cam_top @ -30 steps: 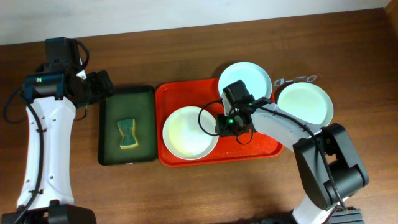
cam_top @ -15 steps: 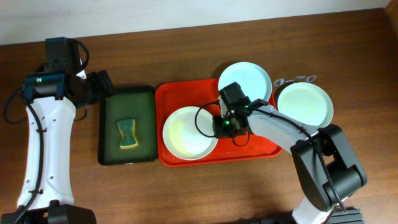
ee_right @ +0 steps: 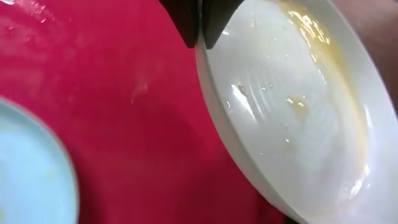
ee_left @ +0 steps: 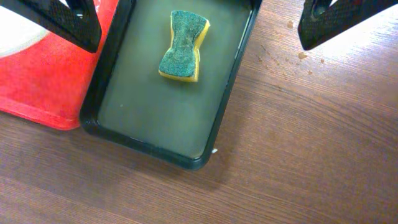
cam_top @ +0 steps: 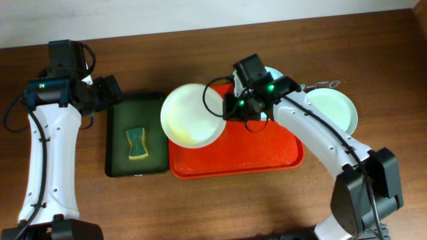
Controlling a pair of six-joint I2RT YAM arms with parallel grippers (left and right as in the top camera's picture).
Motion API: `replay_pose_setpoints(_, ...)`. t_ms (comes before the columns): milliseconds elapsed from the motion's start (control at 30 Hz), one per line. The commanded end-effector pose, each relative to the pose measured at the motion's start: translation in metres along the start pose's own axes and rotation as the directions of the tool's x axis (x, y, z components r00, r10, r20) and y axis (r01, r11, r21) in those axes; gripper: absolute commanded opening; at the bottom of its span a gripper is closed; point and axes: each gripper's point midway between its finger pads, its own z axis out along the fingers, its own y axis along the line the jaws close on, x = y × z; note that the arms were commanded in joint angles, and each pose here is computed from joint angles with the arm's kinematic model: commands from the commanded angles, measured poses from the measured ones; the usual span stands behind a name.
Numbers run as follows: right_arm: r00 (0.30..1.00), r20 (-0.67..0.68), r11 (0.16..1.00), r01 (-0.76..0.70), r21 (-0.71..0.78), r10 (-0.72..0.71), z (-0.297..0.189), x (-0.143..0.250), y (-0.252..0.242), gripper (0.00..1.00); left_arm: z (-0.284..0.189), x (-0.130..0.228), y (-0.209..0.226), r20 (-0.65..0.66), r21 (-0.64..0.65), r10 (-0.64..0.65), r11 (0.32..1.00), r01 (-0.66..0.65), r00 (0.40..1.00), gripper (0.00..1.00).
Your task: Clean dirty plates on tray and stack at the side
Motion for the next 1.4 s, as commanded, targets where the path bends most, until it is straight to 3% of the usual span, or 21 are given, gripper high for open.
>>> replay_pose_setpoints(0, 0.988, 0.158, 0.999, -0.006, 0.037, 0.0, -0.017, -0.031, 0.008, 0.04, 0.001, 0.0, -0.001, -0.004, 0.006, -0.01, 1.0, 0.01, 1.0, 0.99)
replay_pose_setpoints(233, 0.936, 0.335, 0.994, 0.083, 0.076, -0.104, 0.025, -0.042, 0.066, 0.04, 0.001, 0.0, -0.001, -0.004, 0.006, -0.01, 1.0, 0.01, 1.0, 0.99)
replay_pose_setpoints(367, 0.846, 0.476, 0.965, 0.157, 0.209, -0.24, 0.029, -0.05, 0.089, 0.04, 0.001, 0.0, -0.001, -0.004, 0.006, -0.01, 1.0, 0.01, 1.0, 0.99)
replay_pose_setpoints(500, 0.657, 0.543, 0.852, 0.375, 0.366, -0.523, 0.012, -0.057, 0.131, 0.04, 0.001, 0.0, -0.001, -0.004, 0.006, -0.01, 1.0, 0.01, 1.0, 0.99)
replay_pose_setpoints(567, 0.543, 0.527, 0.757, 0.476, 0.448, -0.654, 0.005, -0.055, 0.15, 0.04, 0.001, 0.0, -0.001, -0.004, 0.006, -0.01, 1.0, 0.01, 1.0, 0.99)
replay_pose_setpoints(767, 0.287, 0.519, 0.584, 0.529, 0.615, -0.806, -0.024, -0.065, 0.188, 0.04, 0.001, 0.0, -0.001, -0.004, 0.006, -0.01, 1.0, 0.01, 1.0, 0.99)
replay_pose_setpoints(1100, 0.233, 0.595, 0.62, 0.496, 0.608, -0.769, -0.041, -0.075, 0.202, 0.04, 0.001, 0.0, -0.001, -0.004, 0.006, -0.01, 1.0, 0.01, 1.0, 0.99)
replay_pose_setpoints(1367, 0.241, 0.598, 0.635, 0.444, 0.632, -0.764, -0.048, -0.081, 0.195, 0.04, 0.001, 0.0, -0.001, -0.004, 0.006, -0.01, 1.0, 0.01, 1.0, 0.99)
